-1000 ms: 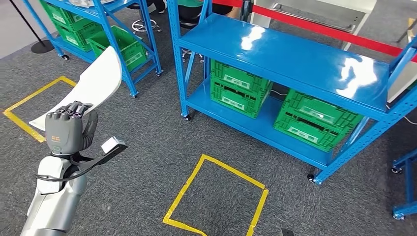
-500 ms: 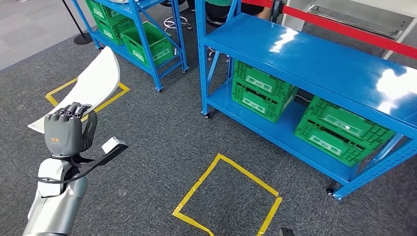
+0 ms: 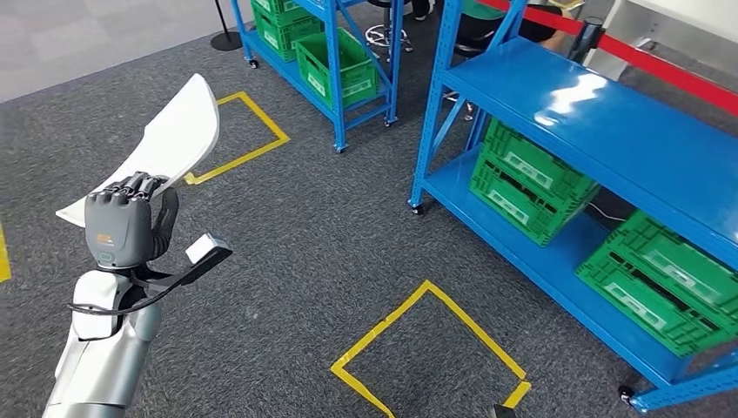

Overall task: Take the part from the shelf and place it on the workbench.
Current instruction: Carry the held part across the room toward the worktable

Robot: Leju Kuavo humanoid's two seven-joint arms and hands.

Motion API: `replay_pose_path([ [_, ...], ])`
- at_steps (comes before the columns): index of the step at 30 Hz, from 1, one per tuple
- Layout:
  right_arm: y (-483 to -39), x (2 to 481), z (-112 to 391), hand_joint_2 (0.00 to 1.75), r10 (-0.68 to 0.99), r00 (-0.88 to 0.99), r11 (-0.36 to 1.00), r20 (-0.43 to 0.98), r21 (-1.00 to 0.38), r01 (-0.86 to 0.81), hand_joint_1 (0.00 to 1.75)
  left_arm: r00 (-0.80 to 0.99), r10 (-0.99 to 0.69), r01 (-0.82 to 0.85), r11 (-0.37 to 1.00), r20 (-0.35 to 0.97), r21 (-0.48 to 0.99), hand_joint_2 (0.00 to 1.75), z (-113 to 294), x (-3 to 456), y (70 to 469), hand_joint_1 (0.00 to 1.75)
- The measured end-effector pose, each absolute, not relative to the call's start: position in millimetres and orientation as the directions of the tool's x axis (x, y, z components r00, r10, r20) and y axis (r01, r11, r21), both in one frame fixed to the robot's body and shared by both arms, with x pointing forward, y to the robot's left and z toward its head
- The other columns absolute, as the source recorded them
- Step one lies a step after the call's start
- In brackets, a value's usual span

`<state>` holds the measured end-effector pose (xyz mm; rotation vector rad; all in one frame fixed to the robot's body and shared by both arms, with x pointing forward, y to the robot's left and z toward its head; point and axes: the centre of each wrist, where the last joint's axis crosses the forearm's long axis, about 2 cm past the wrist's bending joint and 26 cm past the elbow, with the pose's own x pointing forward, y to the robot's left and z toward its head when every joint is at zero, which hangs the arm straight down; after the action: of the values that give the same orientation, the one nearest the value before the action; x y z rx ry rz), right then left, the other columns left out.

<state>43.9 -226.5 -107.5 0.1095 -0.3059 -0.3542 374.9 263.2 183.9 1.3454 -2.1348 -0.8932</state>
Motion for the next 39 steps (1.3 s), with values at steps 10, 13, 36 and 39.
replay_pose_path([
  [10,-224,47,-107,0.00,-0.357,0.891,0.933,0.282,0.163,0.322,0.00,-0.418,-0.907,-0.617,0.316,0.040,0.721,1.75,186,377,266,1.75],
  [13,-224,45,-107,0.00,-0.358,0.892,0.932,0.278,0.161,0.324,0.00,-0.428,-0.902,-0.618,0.333,0.050,0.713,1.75,187,378,267,1.75],
  [36,-222,45,-107,0.00,-0.384,0.882,0.922,0.274,0.168,0.349,0.00,-0.454,-0.889,-0.611,0.355,0.054,0.707,1.75,194,386,258,1.75],
  [39,-221,47,-107,0.00,-0.385,0.881,0.921,0.276,0.170,0.350,0.00,-0.454,-0.890,-0.611,0.352,0.051,0.709,1.75,193,385,259,1.75],
])
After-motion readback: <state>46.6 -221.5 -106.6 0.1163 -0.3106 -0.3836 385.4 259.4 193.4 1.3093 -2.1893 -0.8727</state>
